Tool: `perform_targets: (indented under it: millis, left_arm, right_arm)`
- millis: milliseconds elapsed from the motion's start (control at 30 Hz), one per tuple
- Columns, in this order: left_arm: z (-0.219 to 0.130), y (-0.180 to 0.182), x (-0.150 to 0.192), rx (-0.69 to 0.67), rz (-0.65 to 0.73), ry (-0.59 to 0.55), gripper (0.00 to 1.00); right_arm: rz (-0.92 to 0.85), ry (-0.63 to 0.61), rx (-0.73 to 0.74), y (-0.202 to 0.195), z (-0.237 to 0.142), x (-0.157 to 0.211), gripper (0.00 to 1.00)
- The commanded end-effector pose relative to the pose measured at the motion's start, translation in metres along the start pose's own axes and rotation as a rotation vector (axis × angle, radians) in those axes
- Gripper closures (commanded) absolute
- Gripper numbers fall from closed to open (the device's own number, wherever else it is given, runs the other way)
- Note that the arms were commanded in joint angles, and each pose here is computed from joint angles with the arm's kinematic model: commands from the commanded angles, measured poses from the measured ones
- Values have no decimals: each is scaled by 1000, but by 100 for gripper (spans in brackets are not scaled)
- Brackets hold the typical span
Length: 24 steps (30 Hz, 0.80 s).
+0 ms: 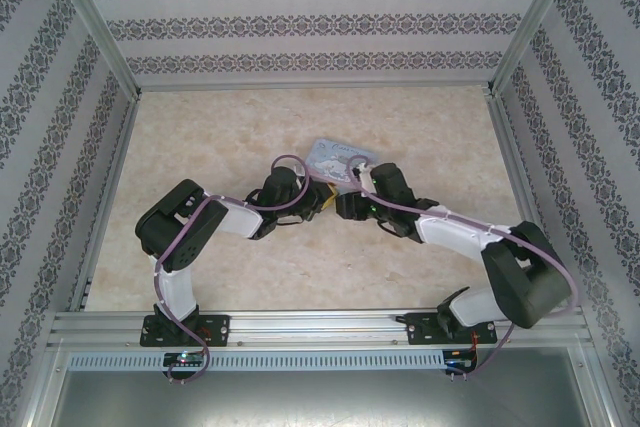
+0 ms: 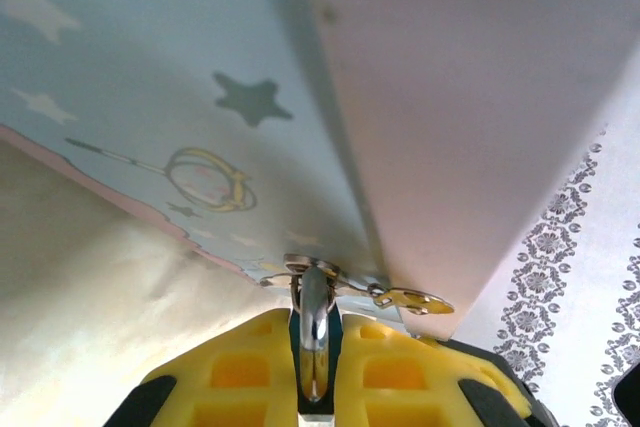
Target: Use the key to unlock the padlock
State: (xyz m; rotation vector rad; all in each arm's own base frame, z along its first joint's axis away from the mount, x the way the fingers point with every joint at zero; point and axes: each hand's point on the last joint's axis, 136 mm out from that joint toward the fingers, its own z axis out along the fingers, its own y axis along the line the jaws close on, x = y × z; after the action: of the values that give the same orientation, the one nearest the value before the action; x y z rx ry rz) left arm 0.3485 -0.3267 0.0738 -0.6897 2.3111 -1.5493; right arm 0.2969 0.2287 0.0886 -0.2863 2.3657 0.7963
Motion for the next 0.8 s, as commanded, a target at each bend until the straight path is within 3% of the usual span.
perform_targets:
  millis: [0, 767]
  left_arm:
    - [-4, 0, 12, -8, 53, 41, 100]
    - [-11, 15, 21, -99, 180, 91, 100]
  right_arm:
    - [116, -37, -79, 7, -3, -3, 50]
    - [388, -92, -125, -21, 25, -31, 50]
